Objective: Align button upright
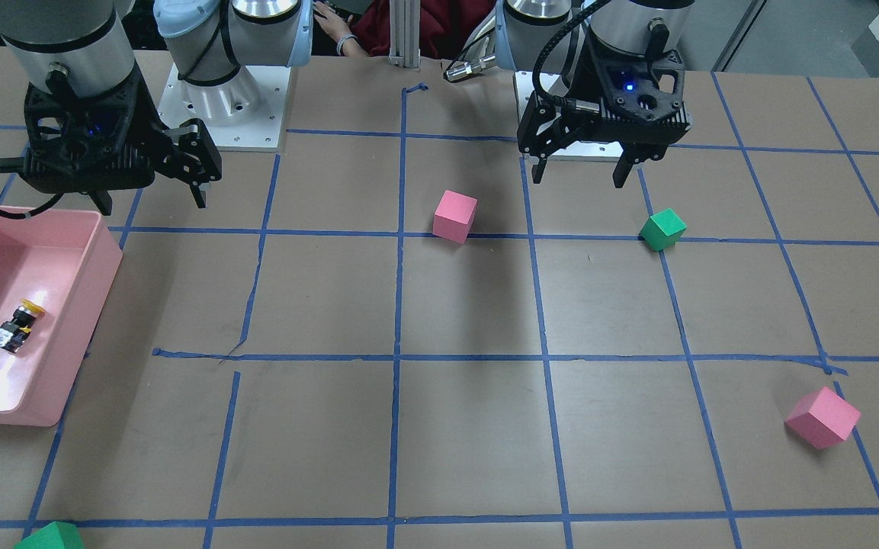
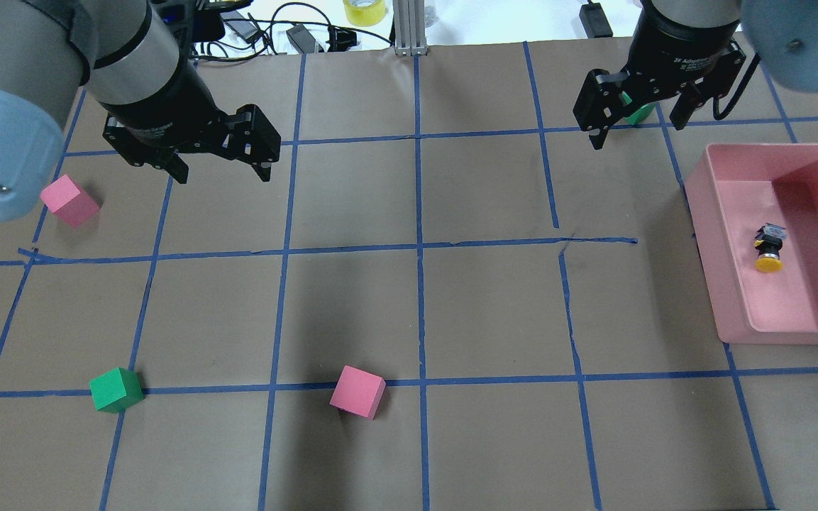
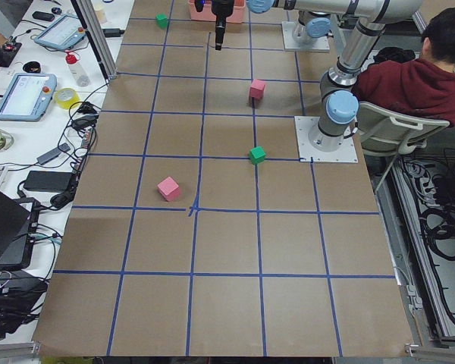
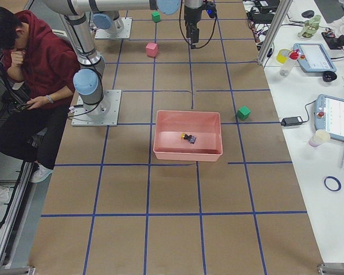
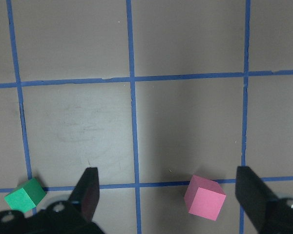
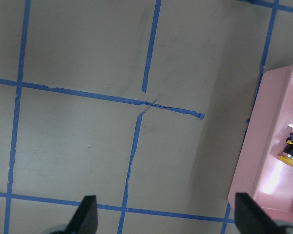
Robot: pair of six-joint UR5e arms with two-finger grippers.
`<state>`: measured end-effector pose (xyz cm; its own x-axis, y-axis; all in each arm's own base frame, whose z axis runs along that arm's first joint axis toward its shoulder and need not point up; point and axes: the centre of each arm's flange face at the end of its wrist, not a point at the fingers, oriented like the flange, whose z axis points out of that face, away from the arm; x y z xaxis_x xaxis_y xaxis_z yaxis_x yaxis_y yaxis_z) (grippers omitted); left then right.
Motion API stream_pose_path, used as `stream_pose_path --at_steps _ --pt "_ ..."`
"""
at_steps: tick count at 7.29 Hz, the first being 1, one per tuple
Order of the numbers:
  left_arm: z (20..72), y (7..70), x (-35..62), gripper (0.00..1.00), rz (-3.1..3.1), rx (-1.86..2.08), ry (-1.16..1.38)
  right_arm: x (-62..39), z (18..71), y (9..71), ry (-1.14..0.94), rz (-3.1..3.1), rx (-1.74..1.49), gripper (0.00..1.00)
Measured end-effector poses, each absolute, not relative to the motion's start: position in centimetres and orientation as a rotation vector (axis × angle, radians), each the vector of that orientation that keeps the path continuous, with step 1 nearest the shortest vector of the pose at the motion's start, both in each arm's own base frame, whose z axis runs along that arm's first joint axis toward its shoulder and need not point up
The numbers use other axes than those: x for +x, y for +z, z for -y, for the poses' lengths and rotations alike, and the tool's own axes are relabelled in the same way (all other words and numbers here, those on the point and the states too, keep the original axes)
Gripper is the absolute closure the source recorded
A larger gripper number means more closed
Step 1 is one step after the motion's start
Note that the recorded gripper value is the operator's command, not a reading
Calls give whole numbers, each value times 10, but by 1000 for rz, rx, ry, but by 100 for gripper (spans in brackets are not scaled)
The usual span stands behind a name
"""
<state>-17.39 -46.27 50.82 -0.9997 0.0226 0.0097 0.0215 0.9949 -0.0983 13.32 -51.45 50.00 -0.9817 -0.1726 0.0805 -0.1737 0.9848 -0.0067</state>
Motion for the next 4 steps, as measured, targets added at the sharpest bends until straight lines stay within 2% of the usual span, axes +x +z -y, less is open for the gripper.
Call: stream_pose_path --at_steps 4 --pt "463 508 -174 0 3128 -35 151 128 519 487 12 3051 257 0"
